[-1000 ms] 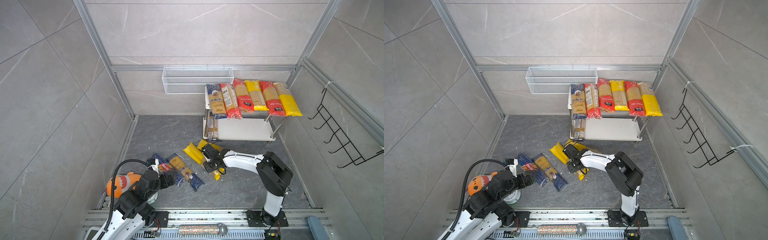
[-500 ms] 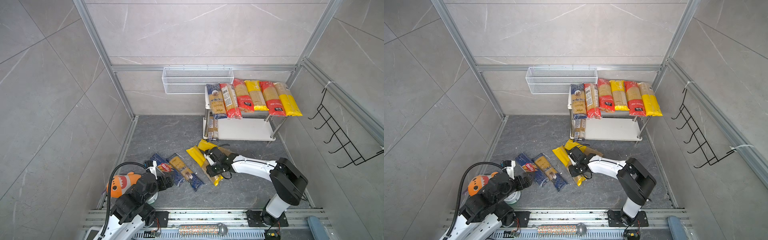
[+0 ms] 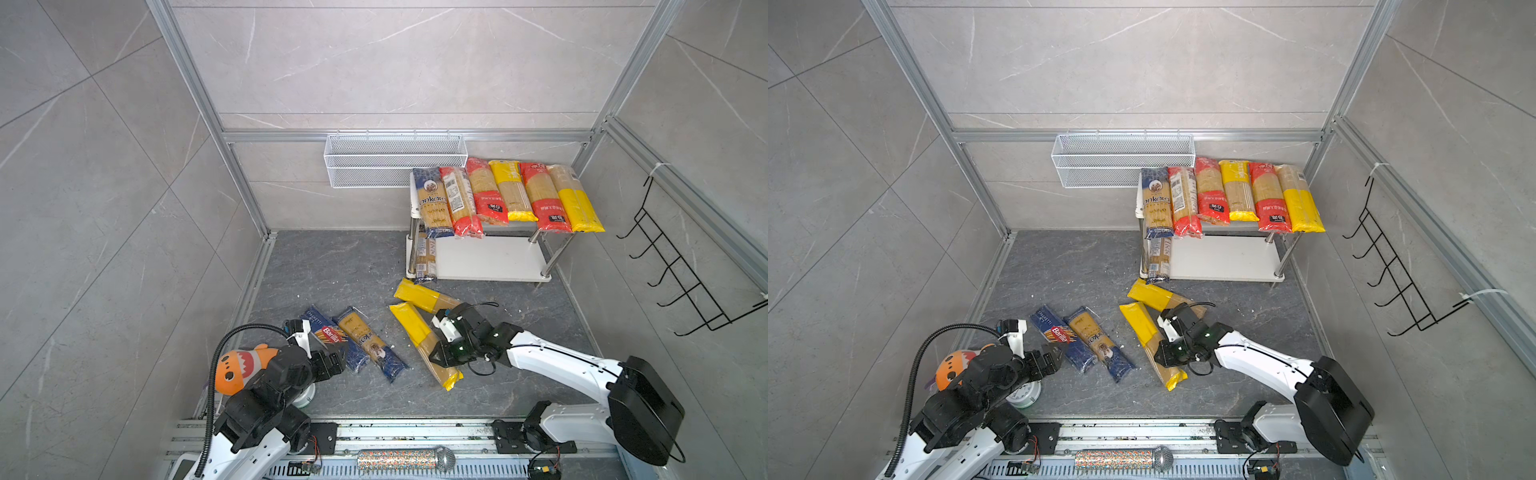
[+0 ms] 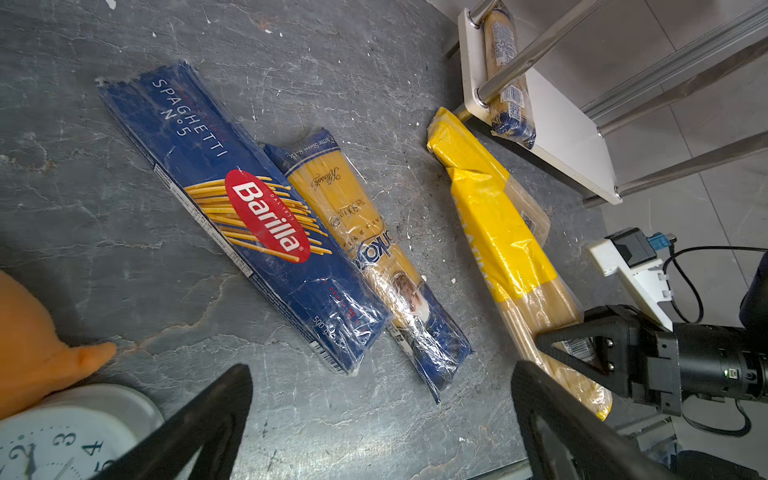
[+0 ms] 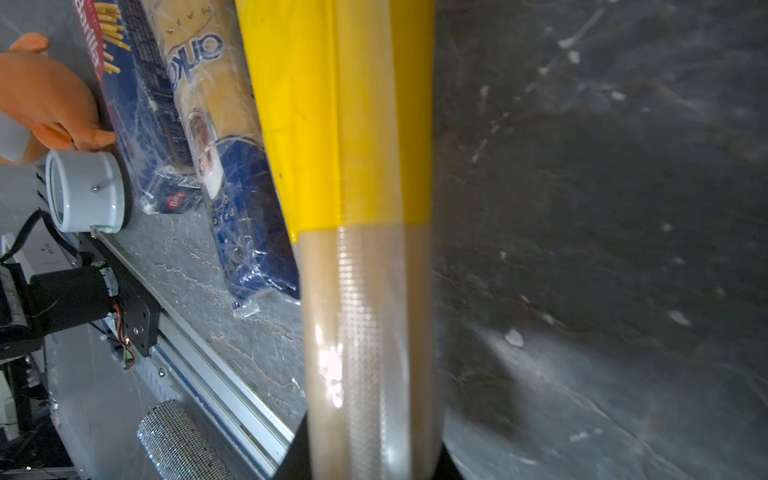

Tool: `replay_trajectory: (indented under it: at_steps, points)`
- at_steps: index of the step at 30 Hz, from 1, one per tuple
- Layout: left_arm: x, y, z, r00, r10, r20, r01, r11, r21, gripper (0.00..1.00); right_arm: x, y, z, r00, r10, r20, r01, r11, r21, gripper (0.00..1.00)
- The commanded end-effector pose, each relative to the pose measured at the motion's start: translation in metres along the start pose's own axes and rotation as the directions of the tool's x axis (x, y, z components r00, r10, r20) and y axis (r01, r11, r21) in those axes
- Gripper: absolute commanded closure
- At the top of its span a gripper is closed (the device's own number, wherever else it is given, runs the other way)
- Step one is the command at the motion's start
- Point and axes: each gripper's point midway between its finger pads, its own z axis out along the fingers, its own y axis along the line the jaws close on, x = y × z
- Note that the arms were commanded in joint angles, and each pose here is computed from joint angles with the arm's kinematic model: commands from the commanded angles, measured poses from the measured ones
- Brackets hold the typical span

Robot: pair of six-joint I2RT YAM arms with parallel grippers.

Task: Place and organize the pasta boxes and bags onto the shelf
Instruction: 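Lift the yellow-banded bag upright with the right gripper toward the lower shelf, then stand the yellow-banded bag upright on the lower shelf and open the right gripper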

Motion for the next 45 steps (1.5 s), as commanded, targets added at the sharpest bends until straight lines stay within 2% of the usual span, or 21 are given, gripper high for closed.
replay_trajectory:
  at_steps: [1, 6, 13, 21, 30, 36, 45]
  points:
    - [-0.014, -0.012, -0.009, 1.000, 0.015, 0.027, -0.016, 1.000, 0.025, 0.00, -0.020, 0.013, -0.022, 0.993, 0.016, 0.114, -0.003, 0.994, -0.112, 1.00]
    - [-0.018, -0.016, -0.007, 0.999, 0.033, 0.020, -0.034, 0.999, 0.019, 0.00, -0.019, 0.006, -0.047, 0.987, 0.033, 0.159, -0.014, 0.993, -0.119, 1.00]
    - [-0.023, -0.023, -0.004, 0.999, 0.045, 0.018, -0.046, 0.999, 0.025, 0.00, -0.024, -0.008, -0.083, 0.973, 0.036, 0.227, -0.025, 0.998, -0.054, 1.00]
    - [-0.031, -0.032, 0.005, 0.997, 0.082, 0.014, -0.082, 0.996, 0.019, 0.00, -0.051, -0.021, -0.103, 0.951, 0.073, 0.302, -0.069, 0.997, -0.027, 1.00]
    - [-0.043, -0.042, 0.015, 0.991, 0.131, 0.019, -0.132, 0.991, 0.008, 0.00, -0.127, -0.042, -0.116, 0.899, 0.095, 0.427, -0.113, 0.994, 0.016, 1.00]
    - [-0.053, -0.049, 0.029, 0.982, 0.186, 0.014, -0.186, 0.982, -0.019, 0.00, -0.195, -0.071, -0.105, 0.870, 0.124, 0.478, -0.156, 0.987, 0.027, 1.00]
    - [-0.070, -0.058, 0.041, 0.970, 0.239, 0.041, -0.236, 0.970, -0.051, 0.00, -0.289, -0.104, -0.081, 0.858, 0.100, 0.503, -0.149, 0.987, 0.058, 1.00]
